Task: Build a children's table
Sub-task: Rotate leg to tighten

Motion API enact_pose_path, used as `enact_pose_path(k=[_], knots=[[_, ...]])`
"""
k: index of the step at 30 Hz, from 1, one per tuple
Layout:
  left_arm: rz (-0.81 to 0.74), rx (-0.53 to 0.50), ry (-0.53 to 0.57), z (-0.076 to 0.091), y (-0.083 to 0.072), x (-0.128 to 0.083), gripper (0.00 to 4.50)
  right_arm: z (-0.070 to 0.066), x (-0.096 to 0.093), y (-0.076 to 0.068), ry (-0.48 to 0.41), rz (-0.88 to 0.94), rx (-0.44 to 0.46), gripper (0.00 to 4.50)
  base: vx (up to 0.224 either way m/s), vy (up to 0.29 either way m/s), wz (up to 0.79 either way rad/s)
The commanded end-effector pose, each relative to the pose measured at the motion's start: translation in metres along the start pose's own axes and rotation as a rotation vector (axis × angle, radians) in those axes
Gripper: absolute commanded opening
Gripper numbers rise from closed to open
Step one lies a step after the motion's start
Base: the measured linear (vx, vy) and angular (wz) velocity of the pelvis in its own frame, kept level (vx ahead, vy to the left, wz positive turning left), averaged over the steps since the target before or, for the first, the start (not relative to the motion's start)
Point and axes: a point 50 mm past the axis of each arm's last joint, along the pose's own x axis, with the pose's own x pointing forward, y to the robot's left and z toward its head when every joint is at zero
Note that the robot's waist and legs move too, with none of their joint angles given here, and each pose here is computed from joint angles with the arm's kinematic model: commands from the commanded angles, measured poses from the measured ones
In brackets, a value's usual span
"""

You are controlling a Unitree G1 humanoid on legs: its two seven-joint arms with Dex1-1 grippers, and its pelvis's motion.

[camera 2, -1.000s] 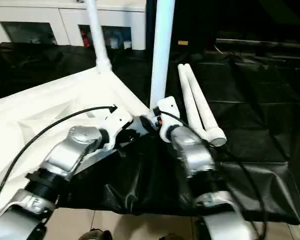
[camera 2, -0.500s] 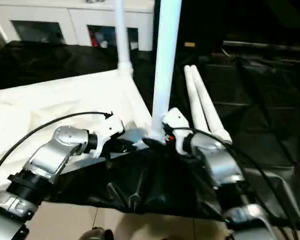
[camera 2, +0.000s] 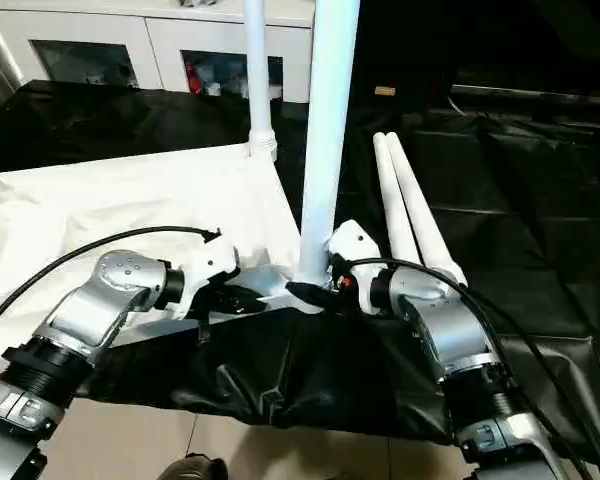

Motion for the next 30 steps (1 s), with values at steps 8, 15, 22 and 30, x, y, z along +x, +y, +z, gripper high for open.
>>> enact_pose_path(k=[8, 15, 22, 30], knots=[[0.257, -0.086, -0.067, 0.031, 0.016, 0.032, 0.00, -0.006, 0.047, -0.005, -0.020, -0.379, 0.208, 2.72, 0.000, 0.000, 0.00], [0.345, -0.129, -0.094, 0.047, 0.012, 0.052, 0.00, 0.008, 0.076, -0.001, -0.057, -0.496, 0.271, 2.72, 0.000, 0.000, 0.00], [0.294, -0.084, -0.105, 0.048, 0.006, 0.053, 0.00, 0.015, 0.080, -0.002, -0.076, -0.462, 0.245, 3.84, 0.000, 0.000, 0.00], [0.140, -0.001, -0.099, 0.036, 0.002, 0.033, 0.00, 0.011, 0.047, -0.006, -0.075, -0.257, 0.090, 3.84, 0.000, 0.000, 0.00]])
